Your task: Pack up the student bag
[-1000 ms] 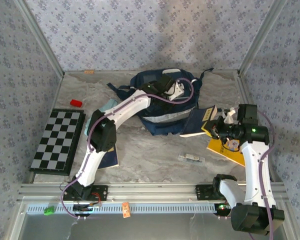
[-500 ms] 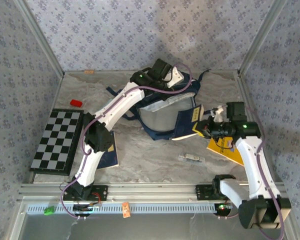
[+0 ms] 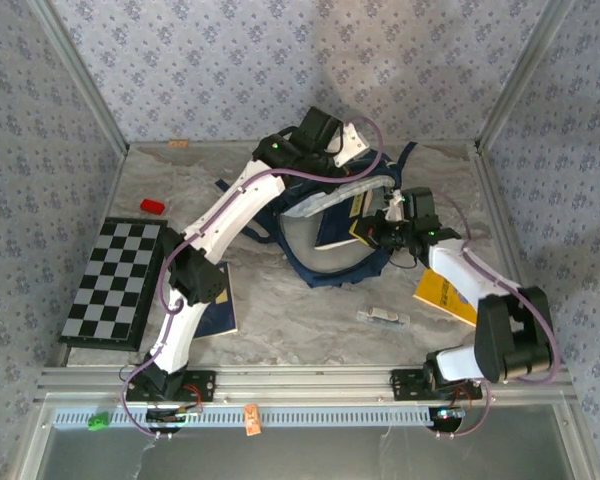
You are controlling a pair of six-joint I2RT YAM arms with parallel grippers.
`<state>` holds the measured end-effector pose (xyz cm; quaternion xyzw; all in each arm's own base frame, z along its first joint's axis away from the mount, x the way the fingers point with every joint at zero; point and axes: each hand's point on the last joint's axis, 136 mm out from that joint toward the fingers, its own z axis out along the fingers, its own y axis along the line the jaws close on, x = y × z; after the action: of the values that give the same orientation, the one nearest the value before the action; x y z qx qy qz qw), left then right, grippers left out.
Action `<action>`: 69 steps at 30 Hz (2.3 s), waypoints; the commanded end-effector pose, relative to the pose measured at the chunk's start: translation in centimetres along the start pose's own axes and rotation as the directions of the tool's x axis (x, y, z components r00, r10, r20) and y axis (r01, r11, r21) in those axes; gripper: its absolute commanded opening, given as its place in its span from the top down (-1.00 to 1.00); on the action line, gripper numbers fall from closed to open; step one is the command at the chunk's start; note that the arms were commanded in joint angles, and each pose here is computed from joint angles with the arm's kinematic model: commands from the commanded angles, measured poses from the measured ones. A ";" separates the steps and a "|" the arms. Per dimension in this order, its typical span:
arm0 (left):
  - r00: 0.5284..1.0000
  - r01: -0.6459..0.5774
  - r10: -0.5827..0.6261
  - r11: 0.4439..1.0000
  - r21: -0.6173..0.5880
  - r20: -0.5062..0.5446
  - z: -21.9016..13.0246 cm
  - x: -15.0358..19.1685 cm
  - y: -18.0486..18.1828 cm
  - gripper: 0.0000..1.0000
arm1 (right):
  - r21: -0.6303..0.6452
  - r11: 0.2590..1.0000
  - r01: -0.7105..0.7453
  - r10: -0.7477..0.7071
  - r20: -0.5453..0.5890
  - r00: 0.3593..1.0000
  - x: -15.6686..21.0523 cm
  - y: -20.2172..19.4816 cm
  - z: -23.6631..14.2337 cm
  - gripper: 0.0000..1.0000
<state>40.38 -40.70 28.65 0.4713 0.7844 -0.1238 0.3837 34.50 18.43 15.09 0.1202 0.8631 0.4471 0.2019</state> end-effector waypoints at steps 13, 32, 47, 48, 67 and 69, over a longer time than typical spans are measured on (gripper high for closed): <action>0.990 -0.018 0.021 1.000 -0.024 0.141 -4.1 -3.9 1.0 1.00 | 0.210 0.971 0.116 -0.130 0.054 0.990 -3.5 -3.8 3.0 -0.14; 0.990 -0.003 0.003 1.000 0.000 0.142 -3.8 -3.8 0.6 1.00 | 0.384 0.915 0.120 -0.149 0.047 0.988 1.1 -6.7 5.6 0.68; 0.993 0.001 -0.001 1.000 0.005 0.121 -3.2 -3.2 0.6 1.00 | 0.411 0.880 0.237 -0.314 0.129 0.941 -4.4 -4.3 6.1 0.65; 0.993 0.006 -0.007 1.000 0.005 0.115 -3.1 -3.1 0.6 1.00 | 0.387 0.884 0.264 -0.332 0.119 0.936 -3.5 -3.7 5.6 0.62; 0.950 0.308 -0.302 0.948 0.082 -0.076 1.2 5.0 -2.2 0.25 | 0.332 0.893 0.305 -0.325 0.005 0.946 6.0 0.9 -9.3 0.05; 0.927 0.373 -0.368 0.924 0.081 -0.071 0.4 5.4 -2.4 0.10 | 0.288 0.905 0.312 -0.319 -0.026 0.948 6.5 1.8 -9.0 0.01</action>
<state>37.15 -39.02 18.47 0.3957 0.8664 -0.1691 0.2535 26.40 14.63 19.55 0.0347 0.9148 0.2577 0.3089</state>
